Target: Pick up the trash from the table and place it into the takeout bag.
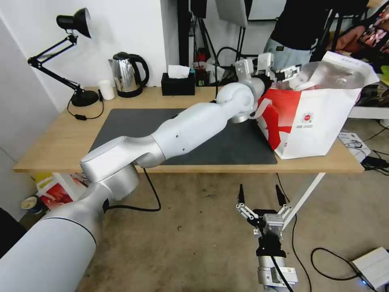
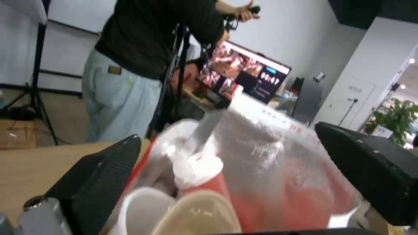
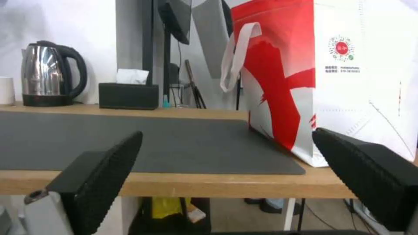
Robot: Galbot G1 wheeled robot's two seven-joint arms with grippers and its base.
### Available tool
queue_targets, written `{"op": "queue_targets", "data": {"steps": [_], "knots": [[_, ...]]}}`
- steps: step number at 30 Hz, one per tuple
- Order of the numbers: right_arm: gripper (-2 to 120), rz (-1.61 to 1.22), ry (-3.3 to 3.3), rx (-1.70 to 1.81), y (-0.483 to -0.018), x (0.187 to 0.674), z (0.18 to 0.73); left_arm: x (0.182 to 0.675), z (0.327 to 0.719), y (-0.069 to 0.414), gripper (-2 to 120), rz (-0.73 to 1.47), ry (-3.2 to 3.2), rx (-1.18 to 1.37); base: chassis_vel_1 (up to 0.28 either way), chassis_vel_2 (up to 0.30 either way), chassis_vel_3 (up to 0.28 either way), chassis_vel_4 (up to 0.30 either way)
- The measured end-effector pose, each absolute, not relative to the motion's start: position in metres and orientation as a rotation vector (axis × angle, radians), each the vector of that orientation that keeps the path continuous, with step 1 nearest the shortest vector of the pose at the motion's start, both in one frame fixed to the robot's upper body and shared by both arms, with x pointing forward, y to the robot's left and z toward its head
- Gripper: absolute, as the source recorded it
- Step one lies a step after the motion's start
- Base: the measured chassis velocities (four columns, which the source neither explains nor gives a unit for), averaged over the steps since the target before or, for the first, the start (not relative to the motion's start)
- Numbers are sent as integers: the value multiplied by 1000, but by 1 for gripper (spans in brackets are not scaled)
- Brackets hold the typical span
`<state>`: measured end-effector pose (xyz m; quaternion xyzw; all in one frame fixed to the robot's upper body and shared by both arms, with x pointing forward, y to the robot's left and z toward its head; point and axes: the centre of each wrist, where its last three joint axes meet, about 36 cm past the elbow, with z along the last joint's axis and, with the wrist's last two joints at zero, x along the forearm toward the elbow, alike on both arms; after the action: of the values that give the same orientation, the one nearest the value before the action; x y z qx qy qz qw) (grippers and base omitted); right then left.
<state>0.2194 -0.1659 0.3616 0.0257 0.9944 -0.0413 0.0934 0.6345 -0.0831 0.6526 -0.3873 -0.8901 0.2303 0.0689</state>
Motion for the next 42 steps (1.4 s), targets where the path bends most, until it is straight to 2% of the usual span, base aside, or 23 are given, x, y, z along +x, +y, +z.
{"op": "queue_targets", "data": {"steps": [7,16,20,24,25,26,28,29,33,38,41,42], "knots": [[100,-122,2951,76,-166,219,362,635,672,-53,100,688,-2718,-1168,0,0,0,0],[100,-123,2951,76,-166,219,362,625,710,13,100,687,-2800,-1105,0,0,0,0],[100,-123,2951,76,-166,219,362,622,716,46,100,667,-2847,-1073,0,0,0,0],[100,-122,2951,76,-166,219,362,610,722,101,100,642,-2930,-1035,0,0,0,0],[100,-122,2951,76,-166,219,362,610,722,101,100,642,-2930,-1035,0,0,0,0],[100,-123,2951,76,-166,219,362,602,722,125,100,623,-2971,-1017,0,0,0,0],[100,-123,2951,76,-166,219,362,588,720,158,100,607,-3024,-987,0,0,0,0],[100,-123,2951,76,-166,219,362,588,720,158,100,607,-3024,-987,0,0,0,0],[100,-122,2951,76,-166,219,362,539,680,220,100,524,-3134,-888,0,0,0,0],[100,-123,2951,76,-166,219,362,503,650,250,100,459,-3195,-819,0,0,0,0],[100,-123,2951,76,-166,219,362,449,625,278,100,403,-3277,-748,0,0,0,0],[100,-123,2951,76,-166,219,362,449,625,278,100,403,-3277,-748,0,0,0,0]]}}
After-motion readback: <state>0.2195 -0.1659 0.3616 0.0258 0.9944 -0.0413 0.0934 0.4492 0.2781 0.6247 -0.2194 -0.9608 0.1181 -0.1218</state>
